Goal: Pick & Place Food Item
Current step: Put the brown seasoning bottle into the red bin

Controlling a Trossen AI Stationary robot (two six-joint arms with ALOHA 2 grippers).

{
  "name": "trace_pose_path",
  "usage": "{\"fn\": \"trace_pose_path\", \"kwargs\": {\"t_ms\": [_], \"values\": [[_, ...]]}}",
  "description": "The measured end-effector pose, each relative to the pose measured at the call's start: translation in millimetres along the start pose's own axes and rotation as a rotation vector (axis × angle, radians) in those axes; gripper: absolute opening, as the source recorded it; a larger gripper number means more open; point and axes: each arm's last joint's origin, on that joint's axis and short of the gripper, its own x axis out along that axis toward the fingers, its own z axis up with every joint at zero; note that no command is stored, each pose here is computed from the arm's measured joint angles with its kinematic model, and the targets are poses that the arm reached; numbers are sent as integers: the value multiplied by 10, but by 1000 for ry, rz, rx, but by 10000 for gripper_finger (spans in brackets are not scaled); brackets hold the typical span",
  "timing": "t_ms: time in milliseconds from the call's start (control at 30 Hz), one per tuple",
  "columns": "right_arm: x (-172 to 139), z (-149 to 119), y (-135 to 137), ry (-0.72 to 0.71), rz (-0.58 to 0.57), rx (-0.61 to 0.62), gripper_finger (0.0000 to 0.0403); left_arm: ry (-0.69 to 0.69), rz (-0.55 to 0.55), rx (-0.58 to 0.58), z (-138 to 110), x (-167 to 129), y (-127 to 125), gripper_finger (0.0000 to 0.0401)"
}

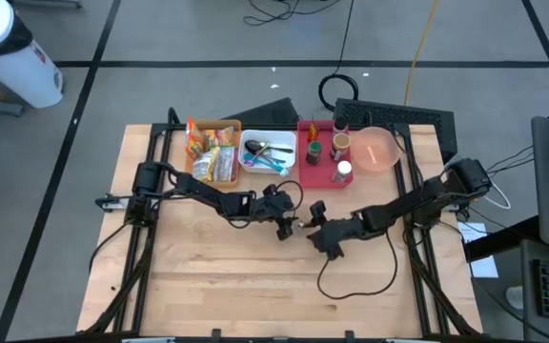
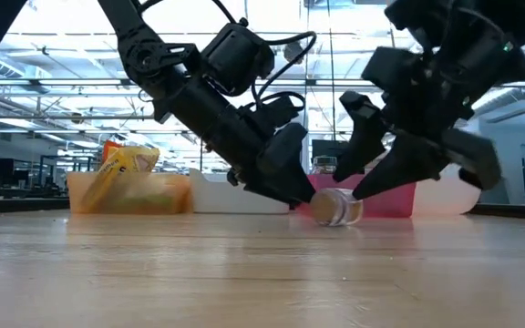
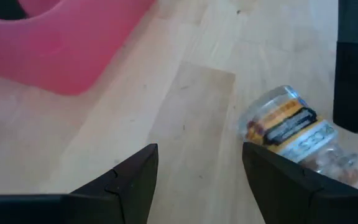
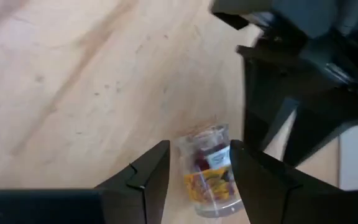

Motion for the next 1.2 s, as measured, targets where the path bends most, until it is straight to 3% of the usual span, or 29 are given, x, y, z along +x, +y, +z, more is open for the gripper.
{"fn": "trace_pose_path", "kwargs": {"t_ms": [267, 467, 600, 867, 1200], "values": [[-20, 53, -18, 35, 44, 6, 193, -3, -5, 0, 4, 0, -1, 241], [-44, 87, -62, 122, 169, 35, 231, -4, -7, 5, 6, 0, -2, 241], [-56, 93, -66, 145, 187, 5, 246, -6, -7, 4, 7, 0, -2, 241], [-60, -15, -95, 235, 211, -25, 243, -7, -8, 3, 8, 1, -1, 241], [-18, -38, -155, 232, 195, -8, 238, -9, -9, 2, 11, 1, 0, 241]]}}
